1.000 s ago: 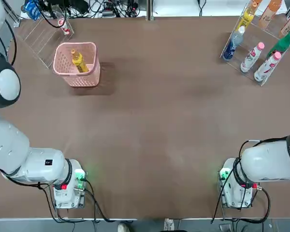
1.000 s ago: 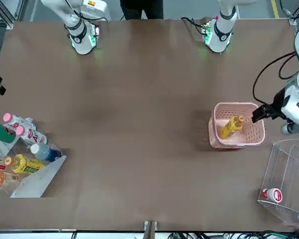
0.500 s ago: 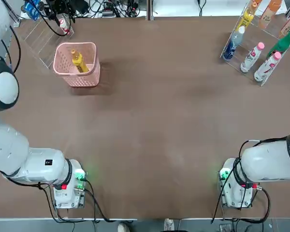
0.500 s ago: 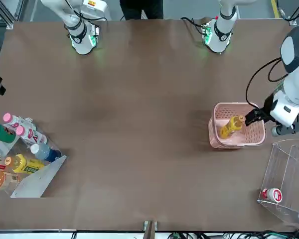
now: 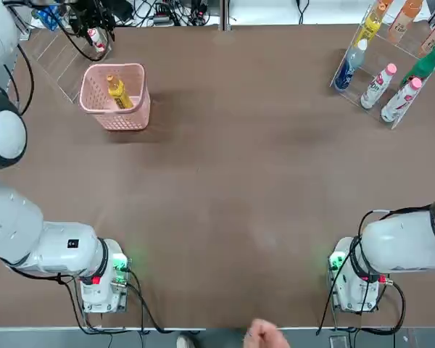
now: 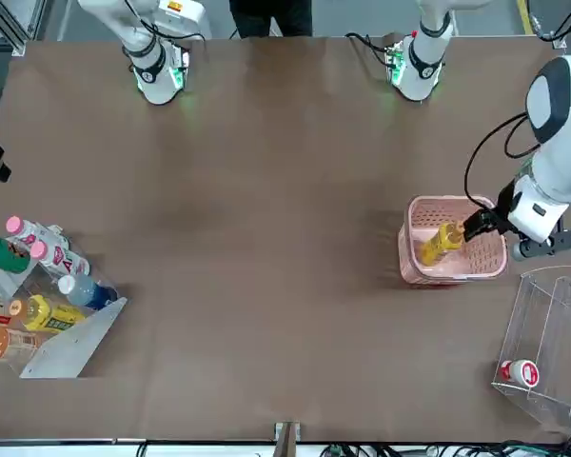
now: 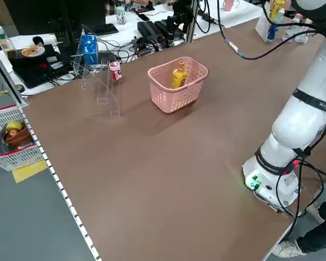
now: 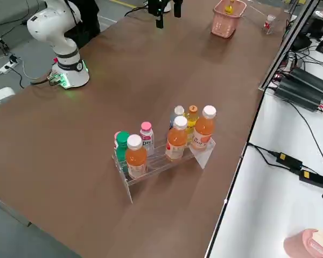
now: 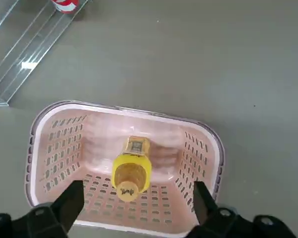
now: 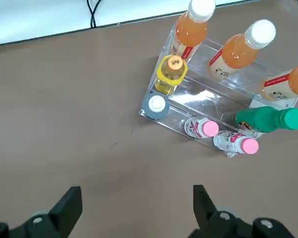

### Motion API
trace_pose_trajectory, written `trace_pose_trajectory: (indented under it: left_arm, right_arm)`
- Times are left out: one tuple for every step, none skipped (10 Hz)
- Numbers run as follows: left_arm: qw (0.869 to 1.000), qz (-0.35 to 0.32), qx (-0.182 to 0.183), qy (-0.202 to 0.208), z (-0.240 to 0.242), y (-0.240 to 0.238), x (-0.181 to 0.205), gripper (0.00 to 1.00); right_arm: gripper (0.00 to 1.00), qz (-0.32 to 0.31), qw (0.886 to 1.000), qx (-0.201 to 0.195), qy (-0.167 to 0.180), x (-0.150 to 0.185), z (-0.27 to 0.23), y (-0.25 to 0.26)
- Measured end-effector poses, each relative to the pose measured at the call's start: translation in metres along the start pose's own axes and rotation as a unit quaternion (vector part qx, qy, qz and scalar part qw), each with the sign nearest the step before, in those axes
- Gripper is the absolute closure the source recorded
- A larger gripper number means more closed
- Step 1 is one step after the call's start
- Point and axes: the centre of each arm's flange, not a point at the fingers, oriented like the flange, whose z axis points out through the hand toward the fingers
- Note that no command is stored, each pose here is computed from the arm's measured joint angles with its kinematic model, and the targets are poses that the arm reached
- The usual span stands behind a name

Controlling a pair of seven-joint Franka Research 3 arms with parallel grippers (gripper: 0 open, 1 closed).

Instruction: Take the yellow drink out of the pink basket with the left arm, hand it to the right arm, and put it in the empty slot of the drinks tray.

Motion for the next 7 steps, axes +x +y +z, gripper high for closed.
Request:
trace_pose_trajectory:
  left_arm:
    - [1.000,-0.003,-0.002,0.005,0.006,0.004,-0.003,0.03]
    - [1.000,-0.006,-0.003,0.010,0.016,0.009,-0.007,0.03]
    - [1.000,-0.005,-0.002,0.013,0.027,0.010,-0.011,0.03]
    - [1.000,-0.004,-0.002,0.017,0.036,0.010,-0.014,0.03]
    - [1.000,-0.004,-0.003,0.021,0.045,0.009,-0.017,0.03]
    - [1.000,-0.005,-0.003,0.024,0.055,0.008,-0.020,0.03]
    - [1.000,-0.005,-0.003,0.023,0.062,0.007,-0.023,0.03]
  right_arm:
    - [0.01,0.000,1.000,0.000,0.000,0.000,0.000,0.000]
    - [0.01,0.000,1.000,0.000,0.000,0.000,0.000,0.000]
    - [0.01,0.000,1.000,0.000,0.000,0.000,0.000,0.000]
    - [0.01,0.000,1.000,0.000,0.000,0.000,0.000,0.000]
    - [0.01,0.000,1.000,0.000,0.000,0.000,0.000,0.000]
    - [0.01,0.000,1.000,0.000,0.001,0.000,0.000,0.000]
    - [0.01,0.000,1.000,0.000,0.001,0.000,0.000,0.000]
